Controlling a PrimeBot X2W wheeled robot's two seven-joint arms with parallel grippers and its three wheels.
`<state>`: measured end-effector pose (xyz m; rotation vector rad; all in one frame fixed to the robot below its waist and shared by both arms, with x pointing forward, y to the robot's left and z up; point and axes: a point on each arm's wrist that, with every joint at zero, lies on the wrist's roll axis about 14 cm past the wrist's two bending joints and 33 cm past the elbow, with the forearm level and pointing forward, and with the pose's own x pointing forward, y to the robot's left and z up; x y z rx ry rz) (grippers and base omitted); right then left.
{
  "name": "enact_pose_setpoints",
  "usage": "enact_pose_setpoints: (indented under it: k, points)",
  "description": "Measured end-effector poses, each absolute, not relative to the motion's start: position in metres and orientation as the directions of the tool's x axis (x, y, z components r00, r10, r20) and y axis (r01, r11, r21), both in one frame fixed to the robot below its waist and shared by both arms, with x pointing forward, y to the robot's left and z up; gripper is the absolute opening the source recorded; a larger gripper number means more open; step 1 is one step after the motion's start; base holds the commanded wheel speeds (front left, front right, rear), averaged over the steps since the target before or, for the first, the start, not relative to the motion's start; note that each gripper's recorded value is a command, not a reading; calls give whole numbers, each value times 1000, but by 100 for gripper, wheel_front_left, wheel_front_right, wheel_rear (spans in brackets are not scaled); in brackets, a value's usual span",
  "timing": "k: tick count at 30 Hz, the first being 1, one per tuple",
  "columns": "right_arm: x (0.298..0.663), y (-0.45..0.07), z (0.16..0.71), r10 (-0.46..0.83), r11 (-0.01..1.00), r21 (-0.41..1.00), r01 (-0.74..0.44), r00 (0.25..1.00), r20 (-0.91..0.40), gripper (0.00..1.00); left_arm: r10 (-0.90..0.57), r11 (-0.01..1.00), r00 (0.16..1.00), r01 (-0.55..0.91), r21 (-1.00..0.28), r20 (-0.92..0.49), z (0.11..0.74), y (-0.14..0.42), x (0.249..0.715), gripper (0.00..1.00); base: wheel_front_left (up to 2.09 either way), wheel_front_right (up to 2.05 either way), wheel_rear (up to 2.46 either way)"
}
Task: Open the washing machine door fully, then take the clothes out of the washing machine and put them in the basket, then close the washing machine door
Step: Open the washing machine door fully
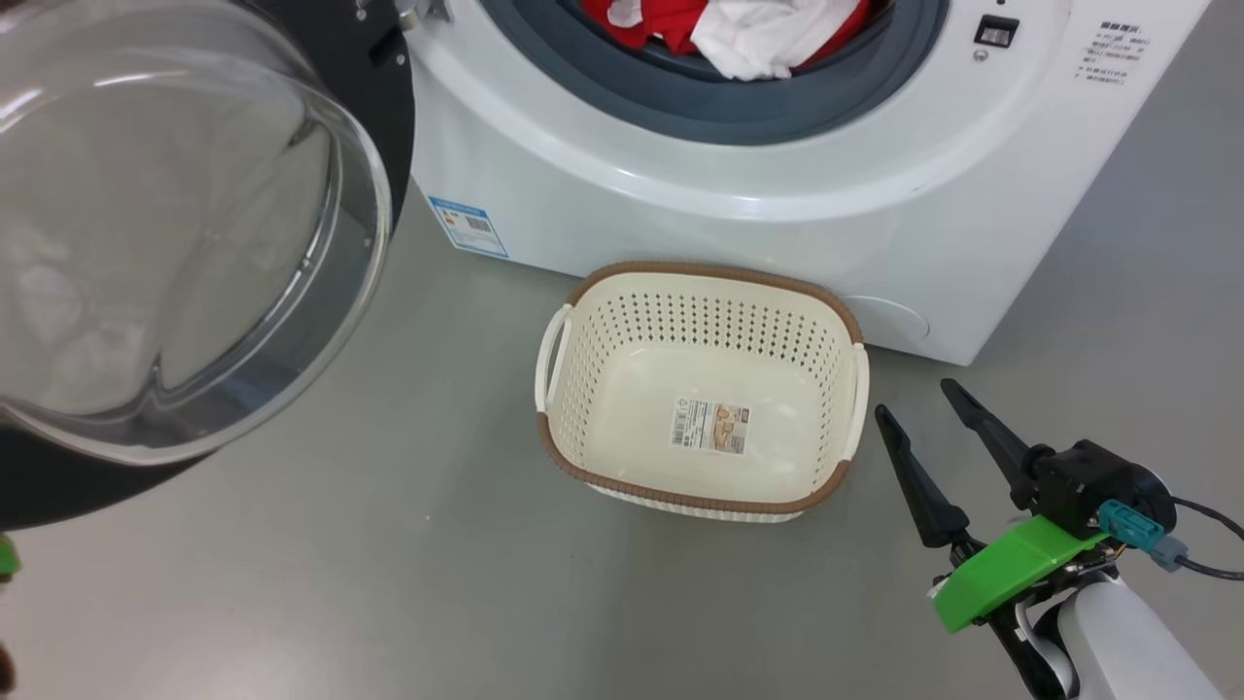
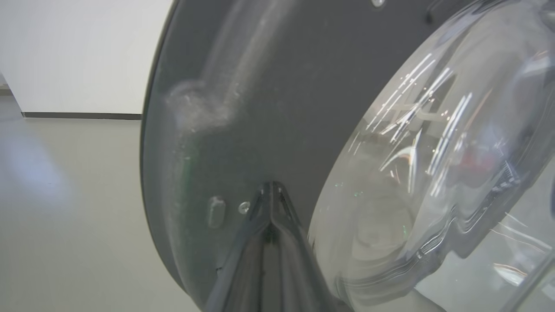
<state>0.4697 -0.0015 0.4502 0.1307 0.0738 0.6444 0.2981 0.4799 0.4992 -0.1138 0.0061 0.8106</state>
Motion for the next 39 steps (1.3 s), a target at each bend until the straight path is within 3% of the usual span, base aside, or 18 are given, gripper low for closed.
enact_pose_setpoints:
  k: [6, 7, 8, 12, 15, 16, 25, 39]
  points:
    - [465, -2, 463, 603, 791, 128, -598, 797, -8, 100, 685, 717, 727, -685, -129, -51, 490, 454, 293, 3, 0, 0, 0]
    - [465, -2, 465, 603, 791, 125, -598, 797, -4, 100, 680, 721, 731, -680, -135, -53, 488, 450, 291, 12, 0, 0, 0]
    - [464, -2, 467, 603, 792, 122, -599, 798, 0, 100, 674, 726, 737, -674, -139, -52, 487, 446, 289, 34, 0, 0, 0]
    - [463, -3, 475, 599, 794, 116, -597, 800, 16, 100, 645, 751, 763, -643, -149, -42, 486, 428, 287, 50, 0, 0, 0]
    - [459, -10, 472, 589, 802, 118, -585, 808, 6, 100, 620, 770, 784, -617, -162, -36, 485, 416, 289, 97, 0, 0, 0]
    - [458, -12, 472, 584, 806, 119, -580, 812, 4, 100, 610, 777, 791, -607, -165, -37, 484, 411, 290, 100, 0, 0, 0]
    - [457, -35, 480, 525, 844, 118, -524, 851, 21, 100, 526, 831, 850, -520, -197, -21, 482, 374, 301, 100, 0, 0, 0]
    - [444, -107, 485, 350, 930, 114, -349, 937, 20, 100, 224, 943, 975, -220, -249, -16, 477, 276, 359, 100, 0, 0, 0]
